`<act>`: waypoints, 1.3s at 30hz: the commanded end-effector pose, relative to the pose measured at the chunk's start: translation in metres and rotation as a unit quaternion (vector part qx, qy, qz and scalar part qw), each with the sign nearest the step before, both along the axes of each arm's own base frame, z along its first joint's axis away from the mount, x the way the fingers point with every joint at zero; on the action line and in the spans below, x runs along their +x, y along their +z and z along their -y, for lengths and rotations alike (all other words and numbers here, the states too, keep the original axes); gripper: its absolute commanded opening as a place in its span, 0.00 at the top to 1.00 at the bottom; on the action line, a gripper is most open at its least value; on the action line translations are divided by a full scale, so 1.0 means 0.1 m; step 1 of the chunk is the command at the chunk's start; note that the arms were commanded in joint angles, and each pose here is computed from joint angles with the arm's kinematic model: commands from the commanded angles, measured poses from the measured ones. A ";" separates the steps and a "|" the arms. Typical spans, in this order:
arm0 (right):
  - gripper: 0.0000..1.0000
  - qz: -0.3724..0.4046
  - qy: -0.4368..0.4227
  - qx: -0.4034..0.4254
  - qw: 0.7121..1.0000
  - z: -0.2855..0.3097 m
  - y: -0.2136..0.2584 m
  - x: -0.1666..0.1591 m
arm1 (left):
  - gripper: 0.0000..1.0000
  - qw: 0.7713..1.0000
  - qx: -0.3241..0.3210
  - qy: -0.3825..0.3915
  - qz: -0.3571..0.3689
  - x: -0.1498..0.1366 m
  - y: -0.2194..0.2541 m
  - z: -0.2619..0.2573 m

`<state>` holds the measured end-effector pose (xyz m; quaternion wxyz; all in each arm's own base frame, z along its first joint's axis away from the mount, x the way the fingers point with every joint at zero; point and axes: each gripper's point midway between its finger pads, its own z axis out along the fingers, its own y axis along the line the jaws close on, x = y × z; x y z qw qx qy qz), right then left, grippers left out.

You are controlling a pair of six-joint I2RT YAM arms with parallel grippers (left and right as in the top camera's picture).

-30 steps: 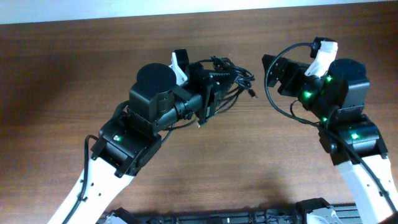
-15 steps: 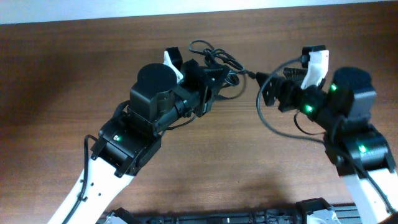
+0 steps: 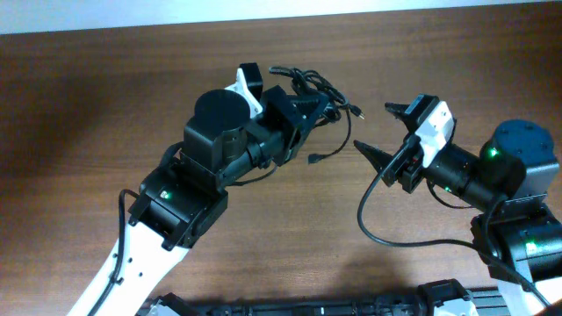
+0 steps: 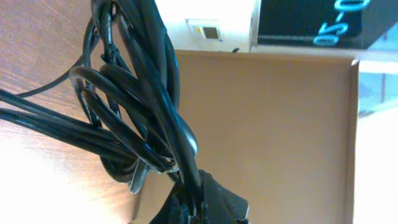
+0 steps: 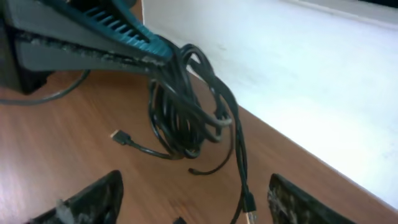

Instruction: Untangle cables

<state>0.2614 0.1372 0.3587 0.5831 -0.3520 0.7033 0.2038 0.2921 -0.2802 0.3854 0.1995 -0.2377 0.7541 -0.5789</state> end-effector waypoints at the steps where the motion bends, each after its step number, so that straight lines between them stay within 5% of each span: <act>1: 0.35 0.038 0.045 -0.013 0.998 -0.09 0.08 -0.09 | 1.00 0.998 0.016 -0.036 0.053 -0.10 0.13 0.04; 21: 0.40 0.058 0.116 -0.014 0.991 -0.24 0.08 -0.18 | 1.00 0.986 0.032 -0.101 0.129 -0.40 0.25 0.34; 23: 0.46 0.057 0.113 -0.015 0.992 -0.23 0.07 -0.16 | 1.00 0.984 0.033 -0.108 0.136 -0.43 0.26 0.37; 29: 0.93 0.055 0.110 -0.016 0.992 -0.23 0.06 -0.13 | 1.00 0.985 0.037 -0.094 0.137 -0.39 0.26 0.35; 32: 0.96 0.055 0.109 -0.016 0.992 -0.23 0.06 -0.13 | 1.00 0.985 0.037 -0.094 0.137 -0.39 0.26 0.35; 35: 0.96 0.055 0.101 -0.019 0.993 -0.21 0.05 -0.10 | 0.81 0.986 0.041 -0.081 0.138 -0.35 0.25 0.33; 39: 0.96 0.020 0.015 -0.006 1.000 -0.04 0.03 0.10 | 0.36 0.984 0.062 -0.057 0.158 -0.26 0.25 0.26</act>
